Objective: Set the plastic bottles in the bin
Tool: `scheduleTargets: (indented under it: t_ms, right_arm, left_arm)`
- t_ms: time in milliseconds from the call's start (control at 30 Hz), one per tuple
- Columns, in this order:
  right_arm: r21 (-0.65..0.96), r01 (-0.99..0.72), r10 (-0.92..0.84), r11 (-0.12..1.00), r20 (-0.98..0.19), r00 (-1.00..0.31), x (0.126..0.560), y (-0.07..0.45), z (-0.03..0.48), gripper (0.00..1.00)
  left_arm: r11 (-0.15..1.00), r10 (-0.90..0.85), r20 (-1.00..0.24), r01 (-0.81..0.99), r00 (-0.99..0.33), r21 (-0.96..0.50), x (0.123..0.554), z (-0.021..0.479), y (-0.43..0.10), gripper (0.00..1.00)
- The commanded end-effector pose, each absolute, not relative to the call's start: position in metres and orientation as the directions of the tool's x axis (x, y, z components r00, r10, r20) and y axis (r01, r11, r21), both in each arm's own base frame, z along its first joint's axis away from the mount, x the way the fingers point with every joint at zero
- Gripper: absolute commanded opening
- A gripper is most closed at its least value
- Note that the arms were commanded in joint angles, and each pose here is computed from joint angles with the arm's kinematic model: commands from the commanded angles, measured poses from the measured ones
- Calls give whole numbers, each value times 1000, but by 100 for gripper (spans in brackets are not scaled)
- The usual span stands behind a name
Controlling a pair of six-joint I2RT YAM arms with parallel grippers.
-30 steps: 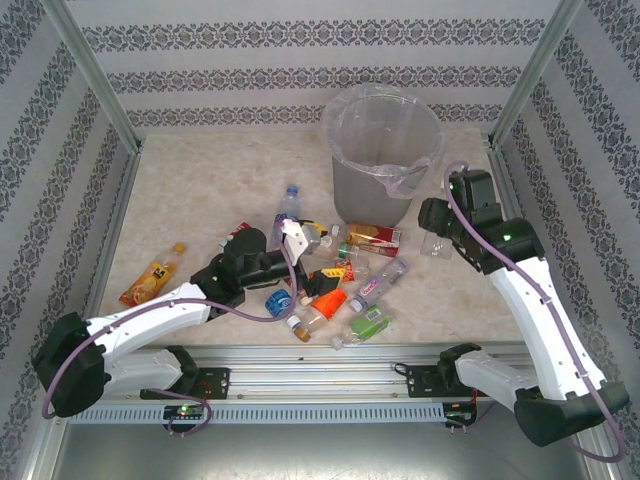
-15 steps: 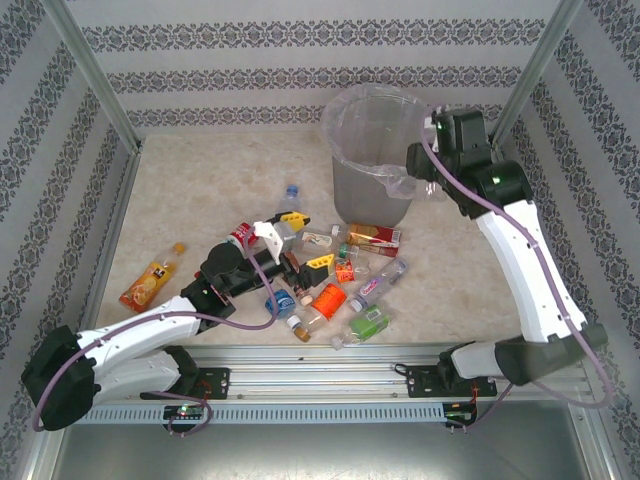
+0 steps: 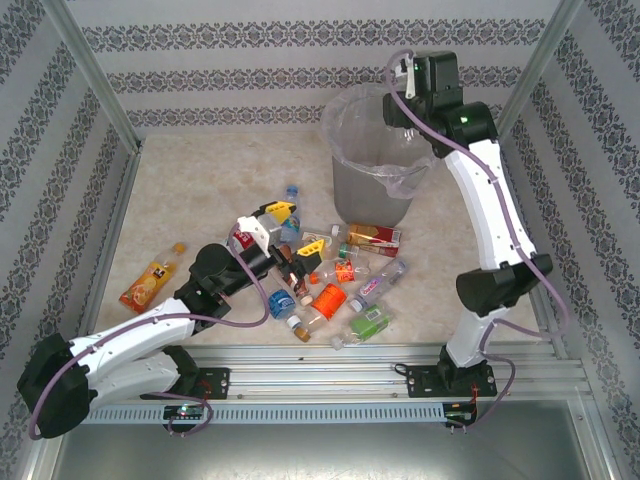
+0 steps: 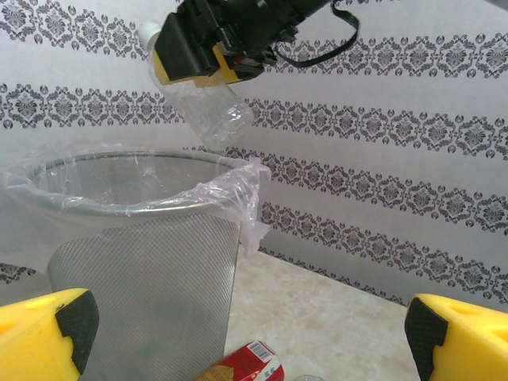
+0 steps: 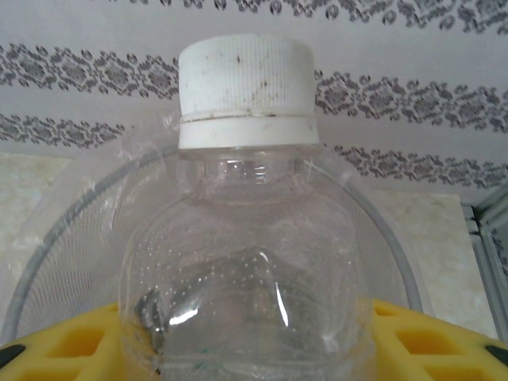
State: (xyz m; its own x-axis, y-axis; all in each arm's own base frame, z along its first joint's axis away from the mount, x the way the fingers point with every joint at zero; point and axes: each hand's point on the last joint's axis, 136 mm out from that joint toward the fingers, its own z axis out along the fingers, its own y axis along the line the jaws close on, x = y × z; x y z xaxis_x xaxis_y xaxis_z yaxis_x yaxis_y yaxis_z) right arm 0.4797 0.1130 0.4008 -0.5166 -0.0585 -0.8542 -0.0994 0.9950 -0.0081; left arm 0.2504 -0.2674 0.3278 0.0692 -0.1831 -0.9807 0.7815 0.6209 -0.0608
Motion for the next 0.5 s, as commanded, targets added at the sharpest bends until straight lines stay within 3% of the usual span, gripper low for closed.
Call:
scheduleTargets:
  t_ms: [0,467]
  right_arm:
    - [-20,-144,-98,989,-822,-561,488,116,387,56]
    - [52,-146,-81,988,-634,-769,520,118,286,56]
  left_arm:
    - [652,-189,-974,757,121,-32,253,338,-258,100]
    - [677,-89,-993,736,81,0,263,329,-260,100]
